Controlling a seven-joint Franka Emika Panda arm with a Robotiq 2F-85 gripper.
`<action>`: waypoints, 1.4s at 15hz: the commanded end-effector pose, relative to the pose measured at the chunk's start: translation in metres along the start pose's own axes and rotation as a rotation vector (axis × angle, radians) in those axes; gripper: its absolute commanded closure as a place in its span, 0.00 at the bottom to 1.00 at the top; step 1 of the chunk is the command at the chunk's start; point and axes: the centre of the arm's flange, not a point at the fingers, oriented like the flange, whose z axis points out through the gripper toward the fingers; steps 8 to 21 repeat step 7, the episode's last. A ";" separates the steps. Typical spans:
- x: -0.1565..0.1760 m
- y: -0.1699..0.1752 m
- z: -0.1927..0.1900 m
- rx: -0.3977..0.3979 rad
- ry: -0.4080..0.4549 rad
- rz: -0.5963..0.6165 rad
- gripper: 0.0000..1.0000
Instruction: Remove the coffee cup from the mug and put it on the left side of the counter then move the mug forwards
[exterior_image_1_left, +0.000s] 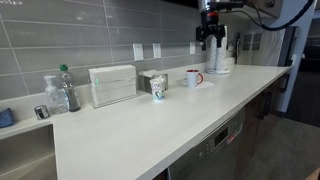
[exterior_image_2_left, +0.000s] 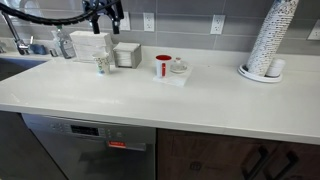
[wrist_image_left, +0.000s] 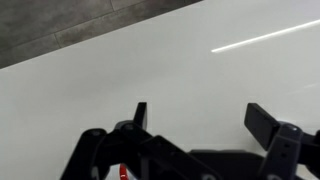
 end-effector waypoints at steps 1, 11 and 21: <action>-0.049 0.001 -0.032 0.002 0.006 -0.063 0.00; -0.049 0.002 -0.050 0.004 0.019 -0.061 0.00; -0.049 0.002 -0.050 0.004 0.019 -0.061 0.00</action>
